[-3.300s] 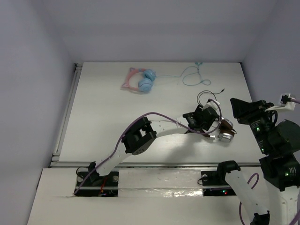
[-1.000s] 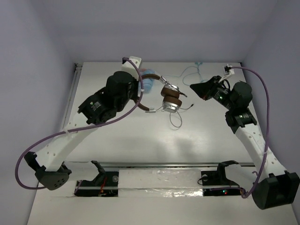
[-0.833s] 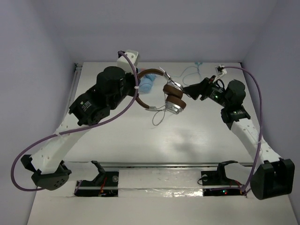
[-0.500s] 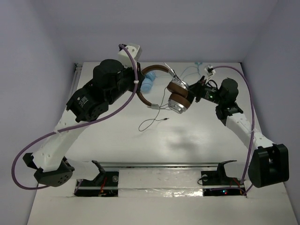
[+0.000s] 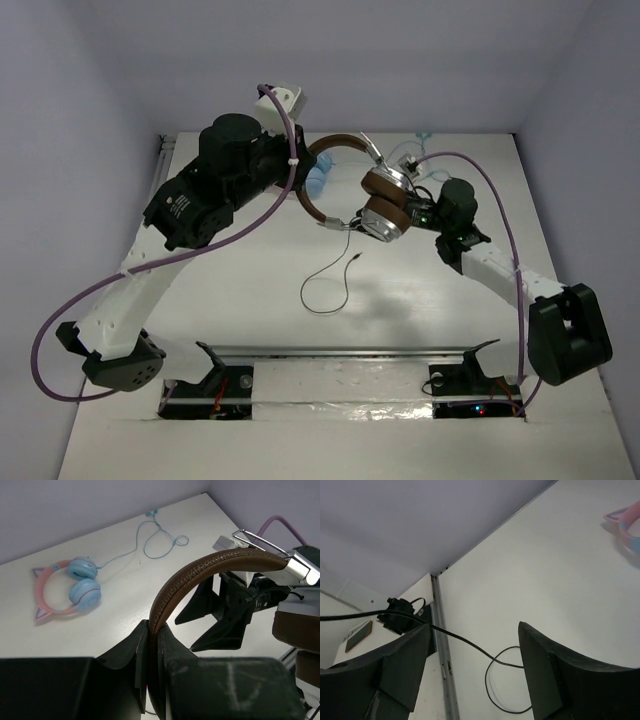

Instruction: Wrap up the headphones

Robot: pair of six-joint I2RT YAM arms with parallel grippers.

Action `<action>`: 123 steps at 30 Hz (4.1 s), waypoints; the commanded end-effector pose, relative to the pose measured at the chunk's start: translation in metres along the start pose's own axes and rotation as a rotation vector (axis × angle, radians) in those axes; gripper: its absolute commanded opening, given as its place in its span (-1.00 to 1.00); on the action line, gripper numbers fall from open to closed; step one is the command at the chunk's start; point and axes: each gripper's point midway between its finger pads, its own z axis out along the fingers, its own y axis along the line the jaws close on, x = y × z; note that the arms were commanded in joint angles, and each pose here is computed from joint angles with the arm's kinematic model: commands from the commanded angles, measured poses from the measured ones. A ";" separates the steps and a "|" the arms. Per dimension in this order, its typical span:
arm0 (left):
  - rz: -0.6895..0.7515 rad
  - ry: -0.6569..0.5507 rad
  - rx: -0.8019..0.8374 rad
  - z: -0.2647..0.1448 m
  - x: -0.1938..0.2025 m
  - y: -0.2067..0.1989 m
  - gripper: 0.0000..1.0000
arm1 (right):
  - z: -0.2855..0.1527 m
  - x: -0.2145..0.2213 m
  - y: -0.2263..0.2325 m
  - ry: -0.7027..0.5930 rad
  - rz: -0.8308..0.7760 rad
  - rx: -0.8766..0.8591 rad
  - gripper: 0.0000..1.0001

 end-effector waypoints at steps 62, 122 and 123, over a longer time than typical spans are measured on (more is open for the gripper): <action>-0.737 -0.204 0.637 0.012 -0.026 0.035 -1.00 | 0.030 -0.043 -0.062 -0.187 0.045 0.401 -1.00; -0.436 -0.420 -0.678 0.078 0.059 0.175 -1.00 | 0.035 0.011 0.069 -0.005 0.098 0.311 -1.00; -0.419 -0.412 -0.687 0.078 0.061 0.174 -1.00 | 0.033 0.012 0.072 -0.006 0.103 0.303 -1.00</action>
